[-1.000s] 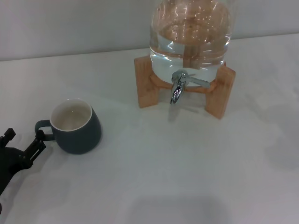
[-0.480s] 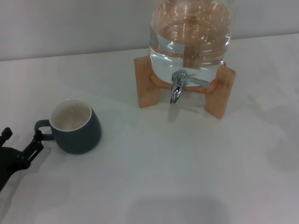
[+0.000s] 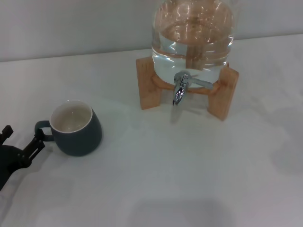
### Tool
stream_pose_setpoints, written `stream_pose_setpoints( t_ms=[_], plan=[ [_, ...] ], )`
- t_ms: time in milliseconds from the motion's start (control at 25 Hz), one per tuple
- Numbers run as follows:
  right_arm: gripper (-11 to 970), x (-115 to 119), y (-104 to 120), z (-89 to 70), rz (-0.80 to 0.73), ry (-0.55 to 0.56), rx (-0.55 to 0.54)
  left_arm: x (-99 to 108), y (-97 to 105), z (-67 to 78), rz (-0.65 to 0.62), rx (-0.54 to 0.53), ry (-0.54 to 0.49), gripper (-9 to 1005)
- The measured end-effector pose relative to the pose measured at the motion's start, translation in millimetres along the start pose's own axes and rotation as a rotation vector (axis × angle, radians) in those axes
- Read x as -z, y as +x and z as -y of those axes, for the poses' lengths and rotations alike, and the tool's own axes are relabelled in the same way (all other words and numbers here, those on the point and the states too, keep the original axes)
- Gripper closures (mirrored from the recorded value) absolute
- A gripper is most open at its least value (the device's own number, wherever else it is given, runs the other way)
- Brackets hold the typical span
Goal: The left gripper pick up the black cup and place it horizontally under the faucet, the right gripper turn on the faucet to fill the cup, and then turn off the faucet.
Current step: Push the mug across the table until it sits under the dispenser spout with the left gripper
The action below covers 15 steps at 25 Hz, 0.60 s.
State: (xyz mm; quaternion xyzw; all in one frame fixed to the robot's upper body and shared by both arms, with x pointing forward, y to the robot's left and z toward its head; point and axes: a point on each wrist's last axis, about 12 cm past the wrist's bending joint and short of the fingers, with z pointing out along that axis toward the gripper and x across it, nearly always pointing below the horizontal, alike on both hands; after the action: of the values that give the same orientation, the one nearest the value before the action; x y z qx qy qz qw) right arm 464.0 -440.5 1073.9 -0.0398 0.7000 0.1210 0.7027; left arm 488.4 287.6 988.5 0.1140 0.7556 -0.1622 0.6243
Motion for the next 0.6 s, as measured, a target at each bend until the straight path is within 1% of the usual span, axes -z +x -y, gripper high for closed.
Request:
stream_pose_setpoints(
  t_ms=[600],
  plan=[
    [105,1.9,1.0,-0.2,-0.002,0.002,-0.002,-7.2,-2.7,0.6,-0.004,0.002,0.001,140]
  ],
)
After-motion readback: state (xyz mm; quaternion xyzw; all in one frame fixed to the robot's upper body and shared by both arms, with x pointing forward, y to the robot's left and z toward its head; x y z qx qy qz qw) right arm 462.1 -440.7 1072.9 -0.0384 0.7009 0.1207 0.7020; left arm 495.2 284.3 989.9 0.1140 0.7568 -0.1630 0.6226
